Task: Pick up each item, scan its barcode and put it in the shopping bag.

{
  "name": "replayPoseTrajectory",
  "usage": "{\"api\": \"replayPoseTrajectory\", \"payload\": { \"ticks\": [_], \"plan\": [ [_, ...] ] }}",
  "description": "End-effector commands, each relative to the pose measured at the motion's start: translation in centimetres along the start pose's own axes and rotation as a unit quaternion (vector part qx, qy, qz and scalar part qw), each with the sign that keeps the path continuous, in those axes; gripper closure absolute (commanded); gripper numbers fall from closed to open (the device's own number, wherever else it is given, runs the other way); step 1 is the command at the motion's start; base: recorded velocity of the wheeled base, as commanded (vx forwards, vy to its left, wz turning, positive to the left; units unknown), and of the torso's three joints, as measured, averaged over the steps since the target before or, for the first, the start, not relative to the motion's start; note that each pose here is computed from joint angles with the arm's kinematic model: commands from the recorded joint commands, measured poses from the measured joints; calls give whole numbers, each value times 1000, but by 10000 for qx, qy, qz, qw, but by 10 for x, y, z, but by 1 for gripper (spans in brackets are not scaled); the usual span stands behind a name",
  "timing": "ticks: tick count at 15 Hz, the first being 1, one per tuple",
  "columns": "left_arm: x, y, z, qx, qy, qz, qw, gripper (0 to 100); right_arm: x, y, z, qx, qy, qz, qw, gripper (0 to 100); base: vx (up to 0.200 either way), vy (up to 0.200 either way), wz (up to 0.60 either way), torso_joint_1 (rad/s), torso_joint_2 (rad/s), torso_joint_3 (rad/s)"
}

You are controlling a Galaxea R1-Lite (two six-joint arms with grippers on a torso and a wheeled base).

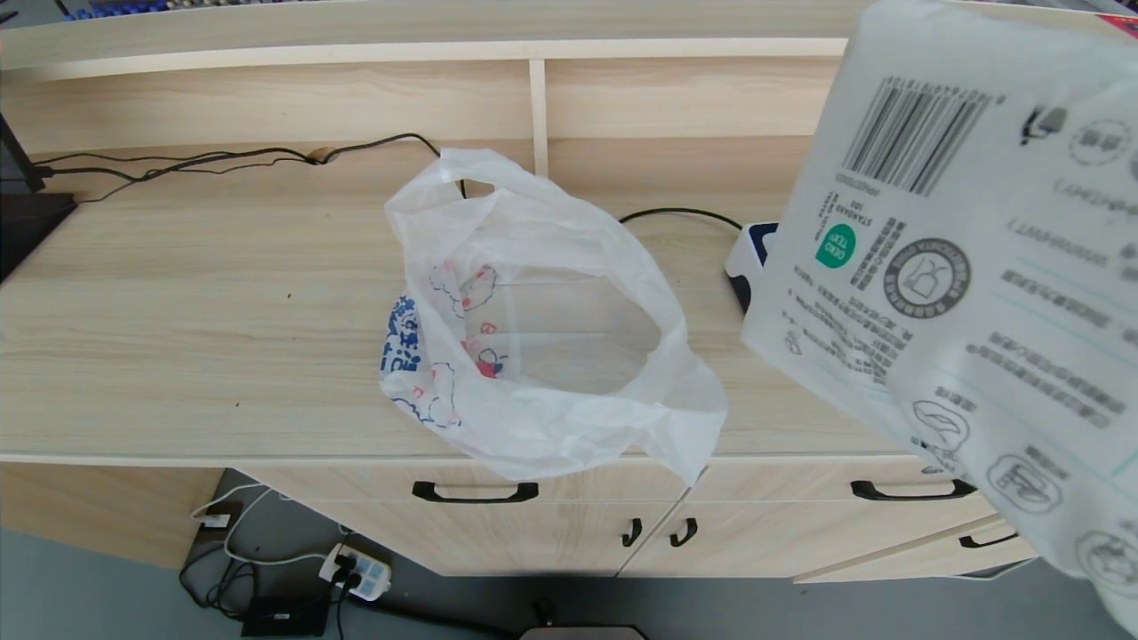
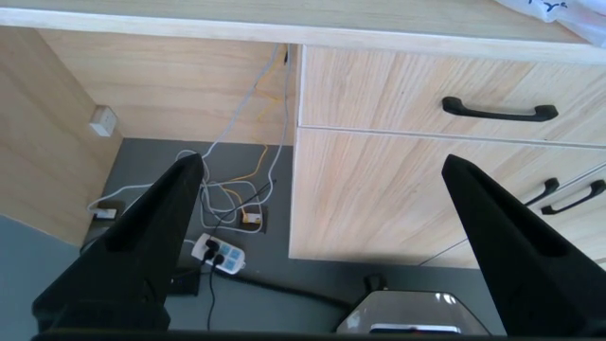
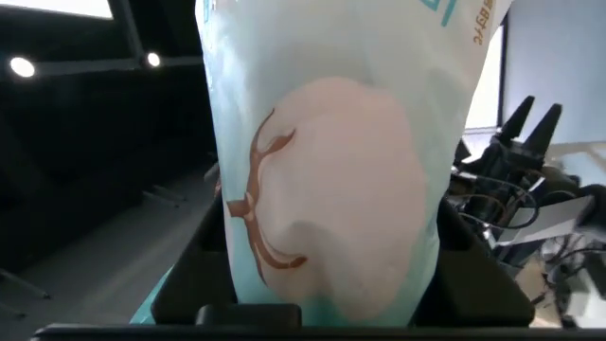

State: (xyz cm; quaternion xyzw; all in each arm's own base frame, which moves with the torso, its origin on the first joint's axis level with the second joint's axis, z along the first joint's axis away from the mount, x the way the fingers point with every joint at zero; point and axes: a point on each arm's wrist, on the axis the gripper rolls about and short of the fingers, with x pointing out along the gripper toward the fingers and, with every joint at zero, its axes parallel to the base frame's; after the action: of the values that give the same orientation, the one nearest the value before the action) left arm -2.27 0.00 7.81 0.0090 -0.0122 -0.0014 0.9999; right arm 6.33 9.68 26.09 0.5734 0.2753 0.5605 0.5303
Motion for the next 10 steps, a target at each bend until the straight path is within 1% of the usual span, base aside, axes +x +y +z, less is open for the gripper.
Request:
{"api": "replayPoseTrajectory", "payload": {
  "ticks": [1, 2, 3, 4, 5, 6, 7, 8, 9, 10],
  "plan": [
    [0, 0, 0, 2, 0, 0, 10000, 0, -3, -3, 0, -1358, 121, -308, 9902, 100, 0, 0, 0, 0, 0, 0],
    [0, 0, 0, 2, -8, 0, 10000, 0, -1, -4, 2, -1988, 157, -518, 9786, 100, 0, 0, 0, 0, 0, 0],
    [0, 0, 0, 9, 0, 0, 10000, 0, -4, -6, 18, -3339, 25, -1614, 9287, 100, 0, 0, 0, 0, 0, 0],
    [0, 0, 0, 25, 0, 0, 10000, 0, -8, -3, 29, -4031, 95, -2345, 8845, 100, 0, 0, 0, 0, 0, 0],
    [0, 0, 0, 25, 0, 0, 10000, 0, -11, 0, 35, -4542, 320, -2894, 8420, 100, 0, 0, 0, 0, 0, 0],
    [0, 0, 0, 25, 7, -1, 10000, 0, -12, 2, 43, -4782, 311, -3346, 8114, 100, 0, 0, 0, 0, 0, 0],
    [0, 0, 0, 25, 7, -1, 10000, 0, -8, 5, 53, -4943, -14, -3754, 7841, 100, 0, 0, 0, 0, 0, 0],
    [0, 0, 0, 40, 15, -1, 10000, 0, -2, 5, 64, -4998, -444, -4176, 7576, 100, 0, 0, 0, 0, 0, 0],
    [0, 0, 0, 94, 15, -1, 10000, 0, 5, 10, 72, -5051, -742, -4326, 7431, 100, 0, 0, 0, 0, 0, 0],
    [0, 0, 0, 163, 15, -1, 9999, 0, 8, 12, 76, -5071, -820, -4352, 7394, 100, 0, 0, 0, 0, 0, 0]
  ]
}}
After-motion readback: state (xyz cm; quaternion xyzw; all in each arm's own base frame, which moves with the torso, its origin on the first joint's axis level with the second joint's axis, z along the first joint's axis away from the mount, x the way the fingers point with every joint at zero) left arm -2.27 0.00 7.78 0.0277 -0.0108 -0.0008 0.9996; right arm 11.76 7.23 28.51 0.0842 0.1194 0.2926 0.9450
